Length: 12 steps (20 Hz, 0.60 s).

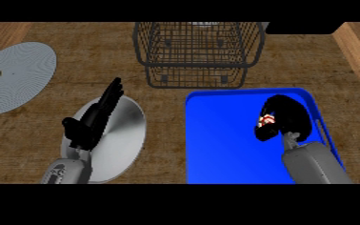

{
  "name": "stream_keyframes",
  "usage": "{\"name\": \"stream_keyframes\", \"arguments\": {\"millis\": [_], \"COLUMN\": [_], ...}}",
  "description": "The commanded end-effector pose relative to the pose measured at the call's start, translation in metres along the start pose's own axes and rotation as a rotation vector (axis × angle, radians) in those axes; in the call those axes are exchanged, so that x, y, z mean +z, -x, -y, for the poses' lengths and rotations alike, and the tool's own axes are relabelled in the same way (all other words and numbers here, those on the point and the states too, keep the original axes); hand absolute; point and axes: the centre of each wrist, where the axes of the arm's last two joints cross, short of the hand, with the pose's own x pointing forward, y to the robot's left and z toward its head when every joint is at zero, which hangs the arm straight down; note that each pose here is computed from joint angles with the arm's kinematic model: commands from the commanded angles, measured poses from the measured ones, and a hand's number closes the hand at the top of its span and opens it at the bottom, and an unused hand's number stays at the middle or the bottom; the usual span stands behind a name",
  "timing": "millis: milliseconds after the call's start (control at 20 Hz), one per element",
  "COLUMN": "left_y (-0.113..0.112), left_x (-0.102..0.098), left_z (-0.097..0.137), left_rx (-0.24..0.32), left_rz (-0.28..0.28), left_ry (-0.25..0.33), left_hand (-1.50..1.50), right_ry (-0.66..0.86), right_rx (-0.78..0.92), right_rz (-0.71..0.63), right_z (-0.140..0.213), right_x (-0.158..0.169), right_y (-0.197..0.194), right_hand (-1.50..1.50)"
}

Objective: Pick the cupcake from the tray and place it in the tiered basket

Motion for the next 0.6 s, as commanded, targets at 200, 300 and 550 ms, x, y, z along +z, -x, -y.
{"name": "stream_keyframes", "arguments": {"millis": [200, 300, 550], "left_y": [-0.004, 0.008, -0.004], "left_x": [0.009, 0.011, -0.002], "left_z": [-0.001, -0.001, 0.018], "left_rx": [-0.011, 0.005, 0.009], "left_rz": [0.019, 0.001, 0.002], "left_ry": [0.012, 0.016, 0.023], "left_hand": [0.00, 0.00, 0.00], "right_ry": [0.021, 0.040, 0.166], "right_rx": [0.130, 0.159, 0.098], "right_rz": [0.191, 0.245, 0.307], "right_z": [0.074, 0.094, 0.128], "right_x": [-0.056, -0.066, -0.086], "right_y": [0.101, 0.116, 0.137], "right_hand": [1.50, 1.50, 1.50]}}
